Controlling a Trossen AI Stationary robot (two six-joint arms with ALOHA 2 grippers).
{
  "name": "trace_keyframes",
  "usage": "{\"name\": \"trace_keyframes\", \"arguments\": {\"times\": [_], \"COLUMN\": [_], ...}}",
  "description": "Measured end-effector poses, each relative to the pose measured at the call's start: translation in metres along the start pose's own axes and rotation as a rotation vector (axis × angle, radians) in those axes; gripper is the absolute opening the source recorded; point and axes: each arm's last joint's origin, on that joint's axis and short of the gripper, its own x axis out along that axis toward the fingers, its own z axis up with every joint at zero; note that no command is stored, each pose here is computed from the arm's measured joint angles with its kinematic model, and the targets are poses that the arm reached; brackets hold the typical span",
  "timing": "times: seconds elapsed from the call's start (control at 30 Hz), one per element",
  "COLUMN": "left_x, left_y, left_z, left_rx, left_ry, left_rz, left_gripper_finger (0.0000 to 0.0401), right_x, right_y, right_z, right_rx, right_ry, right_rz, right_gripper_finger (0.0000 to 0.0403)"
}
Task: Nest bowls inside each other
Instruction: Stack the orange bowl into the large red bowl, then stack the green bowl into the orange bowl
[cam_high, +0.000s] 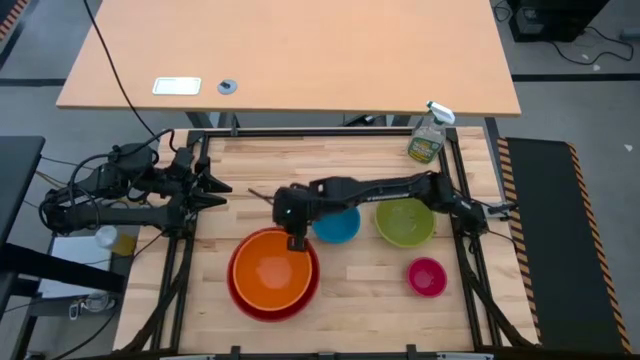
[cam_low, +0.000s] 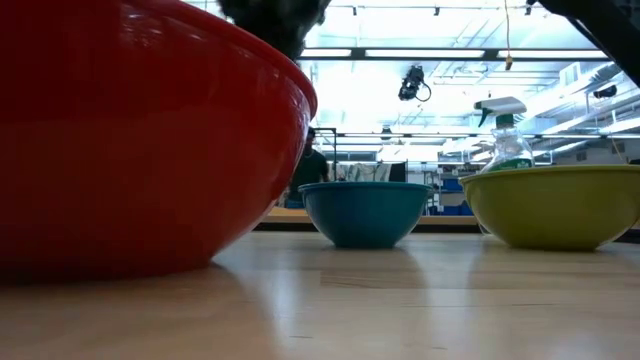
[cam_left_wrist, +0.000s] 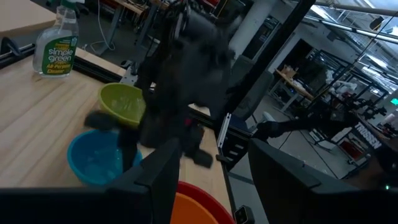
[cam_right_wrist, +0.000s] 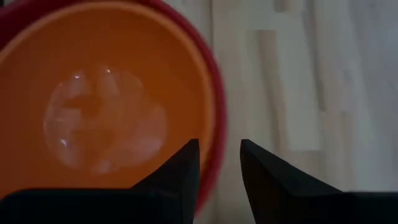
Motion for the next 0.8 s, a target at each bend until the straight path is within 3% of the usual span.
{"name": "trace_keyframes", "arguments": {"times": [0.17, 0.4, 0.5, 0.8], "left_x": [0.0, 0.0, 0.0, 0.0], "left_y": [0.0, 0.002, 0.002, 0.003], "left_z": [0.0, -0.002, -0.003, -0.002], "left_rx": [-0.005, -0.01, -0.01, -0.01], "left_ry": [0.0, 0.025, 0.023, 0.006], "left_rz": [0.0, 0.016, 0.026, 0.056], "left_gripper_finger": [0.0194, 0.0194, 0.0194, 0.0194], "right_x": [-0.03, -0.068, -0.079, -0.113], "right_y": [-0.011, -0.023, -0.031, -0.076], "right_z": [-0.01, -0.042, -0.056, -0.141], "right_rx": [-0.003, 0.049, 0.087, 0.281], "right_ry": [0.111, 0.398, 0.424, 0.477], "right_rz": [-0.027, -0.091, -0.108, -0.25], "right_gripper_finger": [0.0124, 0.0124, 0.0124, 0.014]}}
